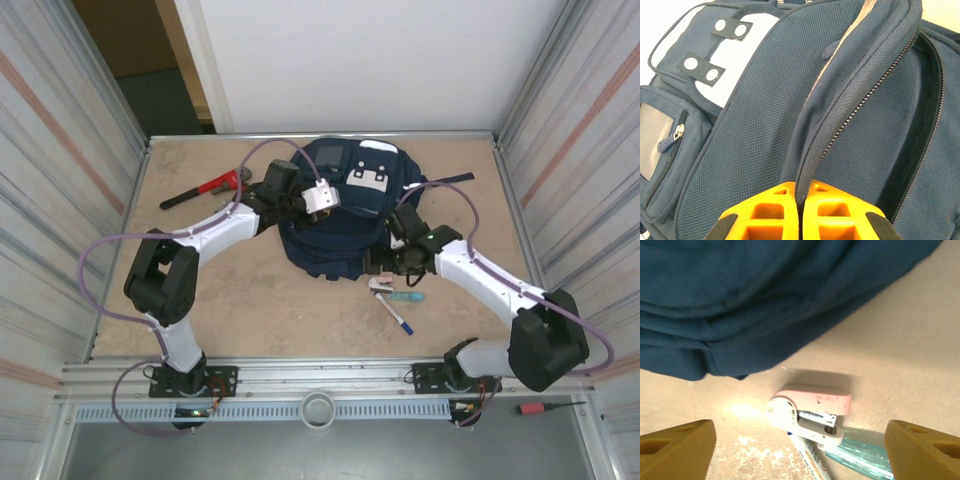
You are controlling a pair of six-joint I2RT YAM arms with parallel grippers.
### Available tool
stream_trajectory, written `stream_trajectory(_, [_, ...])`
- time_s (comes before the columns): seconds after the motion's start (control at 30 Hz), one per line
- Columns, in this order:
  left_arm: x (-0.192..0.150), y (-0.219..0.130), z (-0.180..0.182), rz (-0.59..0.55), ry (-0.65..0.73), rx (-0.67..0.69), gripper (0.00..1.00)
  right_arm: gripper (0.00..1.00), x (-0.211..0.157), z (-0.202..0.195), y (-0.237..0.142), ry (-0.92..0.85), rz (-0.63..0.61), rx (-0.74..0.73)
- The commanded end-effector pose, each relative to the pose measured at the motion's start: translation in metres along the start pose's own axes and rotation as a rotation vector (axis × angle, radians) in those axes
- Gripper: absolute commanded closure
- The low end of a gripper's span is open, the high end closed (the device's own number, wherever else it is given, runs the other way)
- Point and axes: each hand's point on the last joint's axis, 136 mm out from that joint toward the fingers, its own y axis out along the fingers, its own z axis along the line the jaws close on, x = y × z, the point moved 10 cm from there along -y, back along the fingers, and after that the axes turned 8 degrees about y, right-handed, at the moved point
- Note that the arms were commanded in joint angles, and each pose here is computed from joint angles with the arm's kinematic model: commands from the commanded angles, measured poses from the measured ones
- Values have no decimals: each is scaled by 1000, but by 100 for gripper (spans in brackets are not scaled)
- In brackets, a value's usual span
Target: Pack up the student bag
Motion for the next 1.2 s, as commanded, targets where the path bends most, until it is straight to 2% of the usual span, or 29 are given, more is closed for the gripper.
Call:
stream_trajectory(0.0, [10, -11, 13, -43, -22, 51, 100, 6, -1, 5, 18, 26, -30, -124])
stream_trajectory(0.23, [12, -12, 11, -34, -22, 49, 100, 4, -8, 21, 52, 11, 30, -132])
stream_trajectory(0.4, [13, -12, 12, -24, -9, 52, 100, 15, -17, 23, 69, 25, 75, -169])
stream_trajectory(0.5, [13, -12, 12, -22, -7, 55, 100, 17, -21, 20, 72, 28, 80, -191])
stream_trajectory(0.63, [13, -11, 11, -17, -4, 61, 100, 20, -22, 19, 73, 29, 84, -190])
stream_trajectory(0.83, [14, -12, 12, -7, -2, 71, 100, 31, -25, 18, 75, 31, 92, -175])
stream_trajectory(1.17, [16, -17, 14, 4, 0, 93, 100, 21, -28, 16, 75, 24, 98, -163])
